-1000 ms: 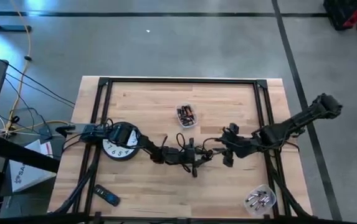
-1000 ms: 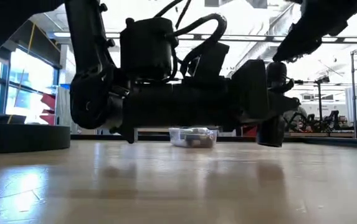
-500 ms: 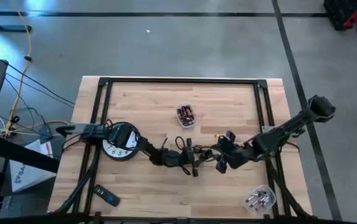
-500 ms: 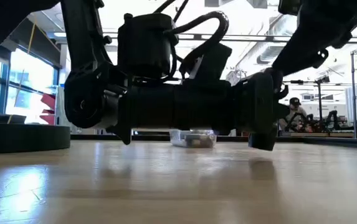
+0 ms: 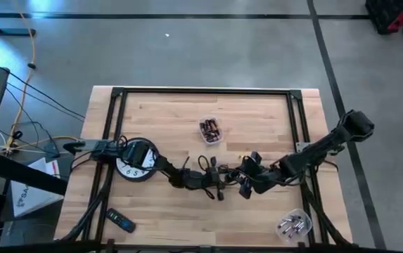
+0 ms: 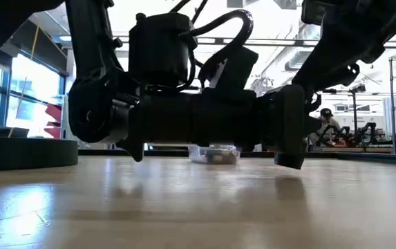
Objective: Insert battery
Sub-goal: Open the lid of the black flashlight
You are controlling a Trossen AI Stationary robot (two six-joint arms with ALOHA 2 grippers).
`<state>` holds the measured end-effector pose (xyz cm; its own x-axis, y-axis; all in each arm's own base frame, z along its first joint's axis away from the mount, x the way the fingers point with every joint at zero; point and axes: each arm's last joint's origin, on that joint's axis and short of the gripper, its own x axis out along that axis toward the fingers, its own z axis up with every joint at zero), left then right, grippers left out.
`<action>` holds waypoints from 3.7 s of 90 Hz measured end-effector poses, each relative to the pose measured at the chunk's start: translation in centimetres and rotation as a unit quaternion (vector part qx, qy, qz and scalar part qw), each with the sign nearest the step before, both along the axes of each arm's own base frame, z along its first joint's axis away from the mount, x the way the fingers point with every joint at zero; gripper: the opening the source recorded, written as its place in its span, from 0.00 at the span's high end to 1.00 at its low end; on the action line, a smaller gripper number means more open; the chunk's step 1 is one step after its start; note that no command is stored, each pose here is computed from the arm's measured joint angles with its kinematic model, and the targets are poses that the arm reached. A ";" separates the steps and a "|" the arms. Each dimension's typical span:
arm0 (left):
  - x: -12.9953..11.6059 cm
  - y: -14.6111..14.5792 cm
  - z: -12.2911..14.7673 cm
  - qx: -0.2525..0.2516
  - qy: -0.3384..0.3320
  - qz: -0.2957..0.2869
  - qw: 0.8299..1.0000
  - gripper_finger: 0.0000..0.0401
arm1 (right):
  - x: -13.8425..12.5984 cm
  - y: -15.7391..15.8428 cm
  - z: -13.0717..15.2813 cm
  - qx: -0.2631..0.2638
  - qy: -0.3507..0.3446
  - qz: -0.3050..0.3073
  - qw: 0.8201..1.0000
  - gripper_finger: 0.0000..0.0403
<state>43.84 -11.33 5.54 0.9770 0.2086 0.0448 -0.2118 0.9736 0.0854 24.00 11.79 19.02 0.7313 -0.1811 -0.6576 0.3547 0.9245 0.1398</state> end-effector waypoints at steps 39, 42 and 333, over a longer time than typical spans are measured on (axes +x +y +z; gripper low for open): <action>-0.1 -0.3 0.1 -0.003 -0.008 -0.013 1.000 0.75 | 0.0 0.0 0.0 -0.005 0.001 0.007 1.000 0.81; -0.1 -0.3 0.1 -0.004 -0.008 -0.014 1.000 0.75 | 0.0 0.0 0.1 -0.007 0.002 0.010 1.000 0.81; 0.8 -0.1 3.3 0.008 0.170 0.094 0.981 0.76 | 0.8 -4.7 2.8 0.286 0.087 -0.179 0.937 0.49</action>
<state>44.60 -11.41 8.86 0.8803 0.3886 -0.2722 -0.3444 0.9180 0.1966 24.78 7.10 21.85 0.5632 0.0239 -0.8260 0.6914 0.5337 0.4869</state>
